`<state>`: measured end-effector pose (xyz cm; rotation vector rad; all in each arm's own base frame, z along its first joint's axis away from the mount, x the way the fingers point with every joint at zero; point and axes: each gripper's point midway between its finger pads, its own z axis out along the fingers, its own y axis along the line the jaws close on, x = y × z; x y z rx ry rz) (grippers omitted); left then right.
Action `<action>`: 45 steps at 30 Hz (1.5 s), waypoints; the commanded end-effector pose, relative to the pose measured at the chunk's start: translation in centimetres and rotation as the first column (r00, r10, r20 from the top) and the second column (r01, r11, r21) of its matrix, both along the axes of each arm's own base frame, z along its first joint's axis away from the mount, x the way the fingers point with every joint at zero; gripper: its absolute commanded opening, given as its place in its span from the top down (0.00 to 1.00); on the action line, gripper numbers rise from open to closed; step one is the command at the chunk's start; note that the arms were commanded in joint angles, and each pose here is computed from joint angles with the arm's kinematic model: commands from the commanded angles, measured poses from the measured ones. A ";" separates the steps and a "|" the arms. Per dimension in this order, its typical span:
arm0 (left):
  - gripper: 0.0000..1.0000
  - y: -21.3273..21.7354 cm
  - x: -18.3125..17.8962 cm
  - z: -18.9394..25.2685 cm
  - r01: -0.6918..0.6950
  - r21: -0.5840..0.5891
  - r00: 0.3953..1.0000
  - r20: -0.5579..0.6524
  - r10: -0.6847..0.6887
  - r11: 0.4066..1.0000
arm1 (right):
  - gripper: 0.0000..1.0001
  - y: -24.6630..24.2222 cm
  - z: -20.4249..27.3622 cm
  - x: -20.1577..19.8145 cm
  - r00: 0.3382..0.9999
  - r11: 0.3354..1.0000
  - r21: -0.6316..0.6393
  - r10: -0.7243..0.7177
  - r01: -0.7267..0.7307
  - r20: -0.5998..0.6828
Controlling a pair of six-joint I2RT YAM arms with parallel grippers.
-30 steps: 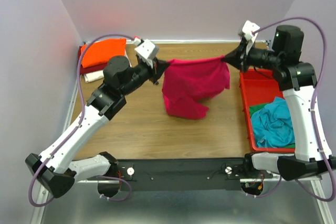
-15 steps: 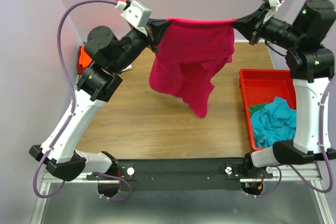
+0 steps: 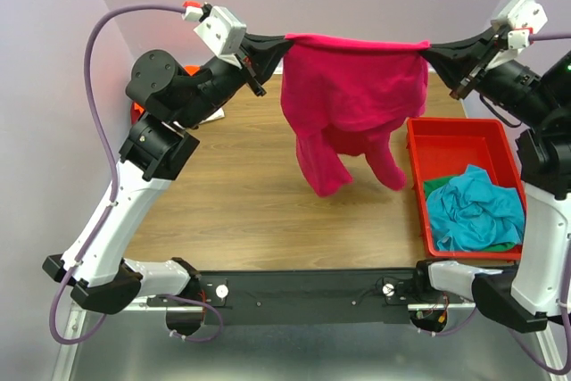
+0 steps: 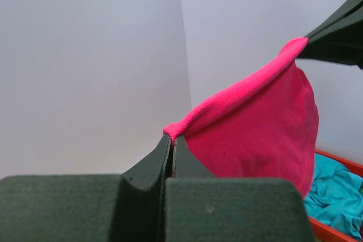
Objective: Fold and stack the t-shirts
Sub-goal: Flatten the tshirt out
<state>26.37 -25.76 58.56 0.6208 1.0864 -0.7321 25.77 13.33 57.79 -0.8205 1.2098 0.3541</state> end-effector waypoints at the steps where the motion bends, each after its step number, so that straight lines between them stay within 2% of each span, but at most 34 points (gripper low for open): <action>1: 1.00 1.6 0.3 -0.1 -0.077 -0.026 0.997 0.005 0.077 0.997 | 1.00 1.1 -3.4 2.0 0.988 0.997 0.029 0.070 -0.067 -0.136; 3: 1.00 2.3 1.3 -1.5 -0.136 -0.019 0.991 -0.024 0.135 0.991 | 1.00 2.2 -5.1 3.4 0.966 0.989 0.069 0.141 -0.129 -0.216; 6: 1.00 3.6 2.2 -2.0 -0.209 -0.025 0.978 -0.023 0.209 0.978 | 1.00 3.2 -5.1 5.1 0.953 0.982 0.093 0.184 -0.167 -0.239; 7: 1.00 4.4 2.8 -1.8 -0.241 -0.025 0.970 -0.017 0.241 0.970 | 1.00 3.7 -5.8 6.9 0.943 0.980 0.100 0.193 -0.172 -0.271; 9: 1.00 5.5 3.3 -1.3 -0.285 -0.013 0.959 -0.001 0.285 0.959 | 0.99 4.5 -5.3 8.2 0.936 0.975 0.117 0.217 -0.191 -0.276; 10: 1.00 6.4 2.8 0.8 -0.297 -0.042 0.954 0.032 0.299 0.954 | 0.99 4.8 -3.4 8.0 0.942 0.967 0.135 0.243 -0.217 -0.232; 11: 1.00 7.2 2.7 1.9 -0.311 -0.051 0.948 0.051 0.313 0.949 | 1.00 4.9 -3.4 9.2 0.941 0.965 0.142 0.247 -0.218 -0.233; 12: 1.00 7.1 2.8 2.3 -0.308 -0.041 0.949 0.056 0.310 0.950 | 1.00 5.0 -2.9 9.5 0.943 0.964 0.143 0.250 -0.222 -0.220; 13: 1.00 7.9 1.3 5.2 -0.304 -0.080 0.944 0.107 0.312 0.949 | 1.00 5.1 -2.3 9.6 0.947 0.964 0.141 0.250 -0.225 -0.199; 16: 1.00 7.8 -1.0 8.4 -0.233 -0.101 0.955 0.162 0.248 0.967 | 1.00 4.6 -0.3 8.9 0.965 0.970 0.127 0.225 -0.209 -0.134; 17: 1.00 7.2 -2.5 9.0 -0.171 -0.103 0.962 0.196 0.188 0.980 | 1.00 4.3 -0.1 7.9 0.968 0.972 0.113 0.221 -0.208 -0.116; 19: 1.00 6.2 -3.3 8.0 -0.102 -0.080 0.974 0.195 0.116 0.992 | 0.99 4.2 -1.1 7.1 0.967 0.973 0.097 0.220 -0.209 -0.125; 20: 1.00 5.5 -3.5 7.2 -0.059 -0.078 0.984 0.166 0.071 0.995 | 0.99 4.2 -3.7 7.6 0.961 0.976 0.086 0.212 -0.199 -0.179; 22: 1.00 3.6 -3.7 3.5 0.029 -0.018 0.995 0.100 -0.027 0.999 | 0.99 3.1 -4.6 6.0 0.976 0.988 0.047 0.154 -0.149 -0.152; 23: 1.00 2.4 -3.7 0.3 0.081 0.019 0.996 0.037 -0.082 0.997 | 1.00 3.0 -8.9 6.8 0.963 0.992 0.028 0.129 -0.126 -0.239; 24: 1.00 1.5 -3.9 -1.5 0.113 0.031 0.994 -0.003 -0.113 0.993 | 1.00 2.0 -9.0 5.5 0.974 0.997 0.007 0.074 -0.074 -0.213; 27: 1.00 -0.2 -5.2 -6.8 0.198 0.055 0.976 -0.108 -0.191 0.979 | 0.99 0.4 -14.9 4.8 0.963 0.995 -0.098 -0.021 -0.005 -0.267; 28: 1.00 -1.8 -5.5 -11.6 0.250 0.086 0.951 -0.212 -0.227 0.965 | 0.99 -0.8 -19.6 4.4 0.933 0.987 -0.153 -0.095 0.044 -0.348; 30: 1.00 -2.8 -7.7 -15.5 0.335 0.077 0.904 -0.307 -0.297 0.939 | 0.99 -2.7 -24.4 4.0 0.908 0.959 -0.267 -0.194 0.095 -0.372; 31: 0.93 -4.2 -9.1 -21.1 0.400 0.100 0.846 -0.422 -0.325 0.911 | 0.98 -4.8 -28.8 3.4 0.866 0.918 -0.367 -0.303 0.152 -0.399; 33: 0.75 -4.9 -11.7 -25.2 0.479 0.092 0.773 -0.517 -0.369 0.873 | 0.82 -6.6 -33.4 2.3 0.817 0.872 -0.461 -0.383 0.165 -0.432; 34: 0.65 -4.9 -12.8 -29.1 0.499 0.091 0.711 -0.611 -0.347 0.862 | 0.67 -7.9 -34.8 1.7 0.789 0.836 -0.514 -0.444 0.194 -0.424; 35: 0.48 -4.9 -14.4 -30.3 0.523 0.088 0.680 -0.643 -0.352 0.848 | 0.12 -8.6 -37.4 0.3 0.764 0.813 -0.558 -0.465 0.167 -0.448; 36: 0.40 -4.5 -15.0 -32.2 0.526 0.094 0.654 -0.680 -0.331 0.845 | 0.02 -9.0 -38.0 -0.2 0.753 0.803 -0.571 -0.479 0.168 -0.452; 38: 0.28 -3.2 -14.9 -32.6 0.465 0.106 0.661 -0.701 -0.266 0.879 | 0.00 -9.2 -38.6 -1.2 0.746 0.796 -0.585 -0.482 0.154 -0.460; 41: 0.19 -1.6 -12.9 -30.9 0.332 0.144 0.733 -0.661 -0.158 0.932 | 0.00 -7.6 -38.7 -1.2 0.749 0.840 -0.537 -0.407 0.082 -0.523; 42: 0.18 -0.7 -11.2 -30.4 0.225 0.171 0.762 -0.645 -0.064 0.959 | 0.00 -6.7 -38.9 -0.7 0.739 0.857 -0.514 -0.369 0.036 -0.564; 43: 0.16 -0.3 -10.1 -30.3 0.172 0.187 0.773 -0.634 -0.015 0.967 | 0.00 -4.7 -39.2 -0.8 0.732 0.896 -0.442 -0.267 -0.051 -0.627; 45: 0.14 0.2 -6.8 -31.1 0.052 0.255 0.791 -0.601 0.116 0.965 | 0.00 -2.4 -39.5 -0.6 0.699 0.926 -0.343 -0.142 -0.156 -0.701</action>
